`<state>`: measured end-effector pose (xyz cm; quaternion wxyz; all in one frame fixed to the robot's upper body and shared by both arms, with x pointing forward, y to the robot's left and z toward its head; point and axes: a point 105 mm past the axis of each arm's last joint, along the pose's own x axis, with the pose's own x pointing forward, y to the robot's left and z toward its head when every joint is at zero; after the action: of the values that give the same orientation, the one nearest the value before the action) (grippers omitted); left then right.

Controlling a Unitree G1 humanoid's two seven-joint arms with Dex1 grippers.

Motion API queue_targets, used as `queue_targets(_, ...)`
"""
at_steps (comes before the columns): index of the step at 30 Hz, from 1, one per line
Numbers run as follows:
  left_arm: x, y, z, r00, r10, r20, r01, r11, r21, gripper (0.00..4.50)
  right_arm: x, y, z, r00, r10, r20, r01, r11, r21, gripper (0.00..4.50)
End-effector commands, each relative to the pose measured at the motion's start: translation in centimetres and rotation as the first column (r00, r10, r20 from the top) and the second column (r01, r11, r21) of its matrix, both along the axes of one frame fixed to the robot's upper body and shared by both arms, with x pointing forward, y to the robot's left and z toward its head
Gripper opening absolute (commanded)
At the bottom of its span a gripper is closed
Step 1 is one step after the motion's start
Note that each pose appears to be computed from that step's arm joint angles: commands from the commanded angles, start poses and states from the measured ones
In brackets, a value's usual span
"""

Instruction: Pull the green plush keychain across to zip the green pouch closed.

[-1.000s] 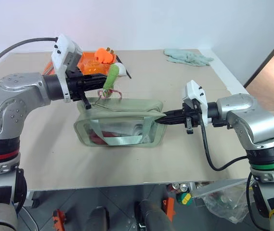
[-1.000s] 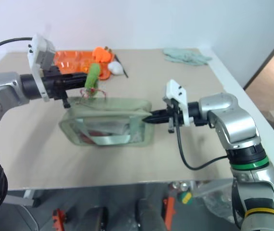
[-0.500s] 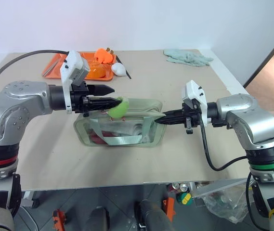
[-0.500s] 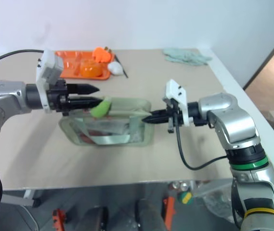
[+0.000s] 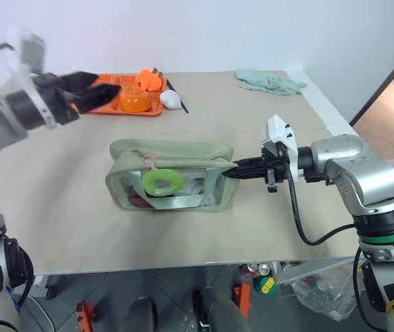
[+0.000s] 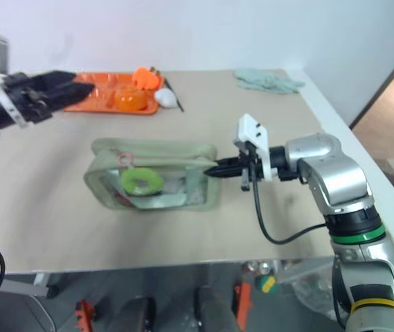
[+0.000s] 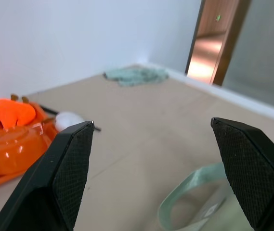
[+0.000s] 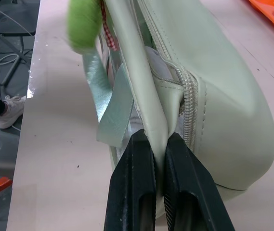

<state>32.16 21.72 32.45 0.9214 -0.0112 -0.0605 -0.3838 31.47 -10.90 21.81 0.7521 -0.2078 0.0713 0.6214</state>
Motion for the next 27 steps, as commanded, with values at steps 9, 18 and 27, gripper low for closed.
queue_targets(9,-8.2,1.7,-10.6,0.920,-0.097,-0.381,0.209,0.941,0.266,4.02,0.0,0.6,0.6,0.999,0.040,0.030,-0.040,0.999,0.004,0.00)
queue_targets(18,-6.8,0.4,-11.2,0.929,-0.110,-0.354,0.200,0.953,0.228,4.02,0.0,0.8,0.8,0.998,0.049,0.033,-0.049,0.999,0.005,0.00)
queue_targets(27,-4.0,-0.4,-11.1,0.951,-0.101,-0.294,0.164,0.966,0.199,2.81,-0.1,0.4,0.8,0.999,0.036,0.032,-0.036,0.999,0.004,0.00)
